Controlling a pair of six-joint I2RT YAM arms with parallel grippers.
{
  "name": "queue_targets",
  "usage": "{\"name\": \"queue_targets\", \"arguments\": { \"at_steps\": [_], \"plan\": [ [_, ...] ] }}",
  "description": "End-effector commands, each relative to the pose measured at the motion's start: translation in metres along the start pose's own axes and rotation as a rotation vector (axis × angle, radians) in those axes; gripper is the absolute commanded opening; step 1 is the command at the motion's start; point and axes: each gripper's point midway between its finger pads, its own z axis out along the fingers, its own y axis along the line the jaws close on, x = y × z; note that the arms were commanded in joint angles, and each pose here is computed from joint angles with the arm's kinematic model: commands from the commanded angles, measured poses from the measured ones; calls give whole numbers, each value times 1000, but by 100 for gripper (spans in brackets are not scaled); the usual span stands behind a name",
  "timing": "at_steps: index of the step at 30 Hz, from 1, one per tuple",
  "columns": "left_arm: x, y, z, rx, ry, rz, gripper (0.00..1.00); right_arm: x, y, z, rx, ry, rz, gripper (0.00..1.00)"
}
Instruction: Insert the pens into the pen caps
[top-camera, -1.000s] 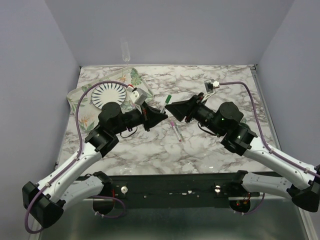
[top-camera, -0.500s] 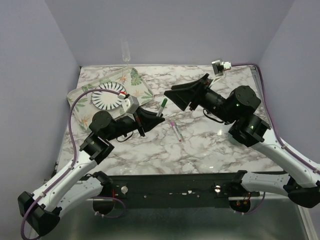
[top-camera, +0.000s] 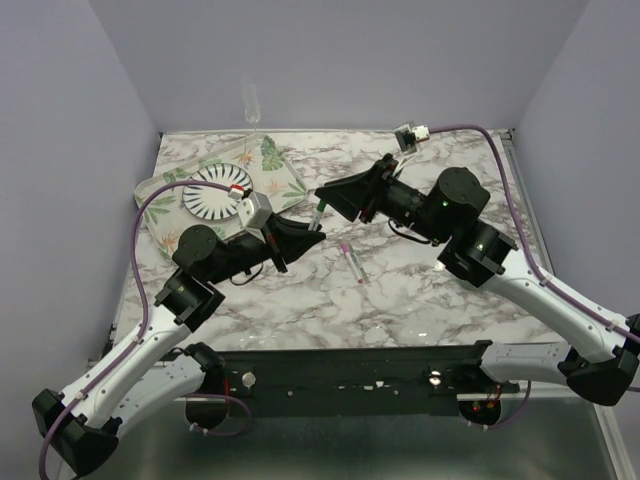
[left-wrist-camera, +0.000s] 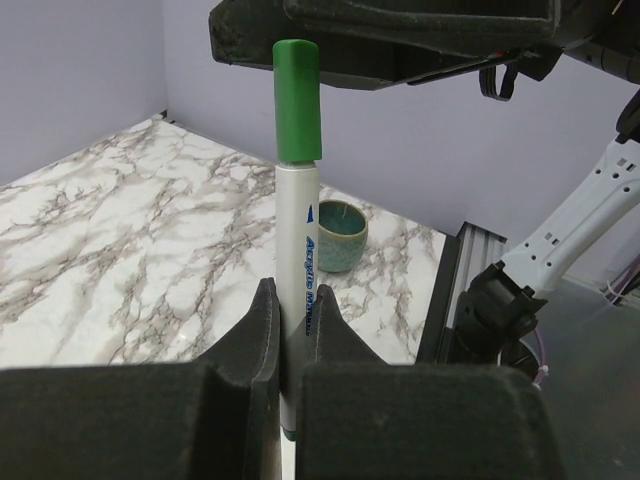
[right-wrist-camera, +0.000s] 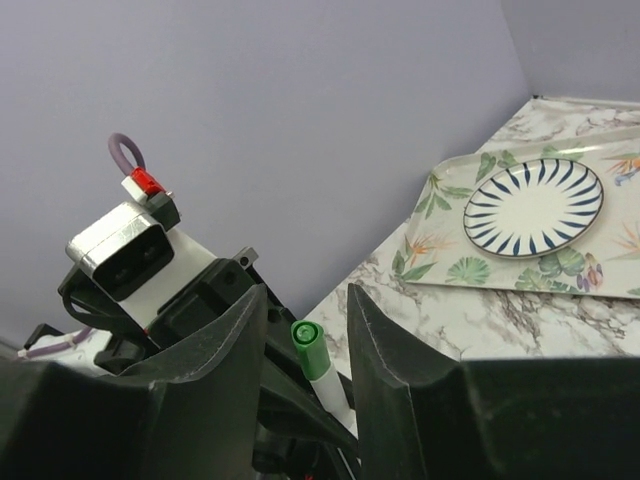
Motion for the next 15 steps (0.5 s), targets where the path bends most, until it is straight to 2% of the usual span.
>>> {"name": "queue_targets", "arguments": {
  "at_steps": [1, 8, 11, 12, 15],
  "plan": [
    [-2, 3, -2, -20, -10, 17, 0, 3, 9, -2, -48, -1, 12, 42],
    [-1, 4, -1, -22, -7, 13, 0, 14, 4, 0, -33, 19, 20, 43],
    [-1, 4, 0, -21, -4, 7, 0, 16, 4, 0, -31, 18, 22, 33],
    [-1, 4, 0, -20, -4, 5, 0, 17, 5, 0, -38, 16, 19, 20],
    [-2, 7, 1, -41, -9, -3, 0, 21, 5, 2, -35, 23, -4, 1]
  ]
}}
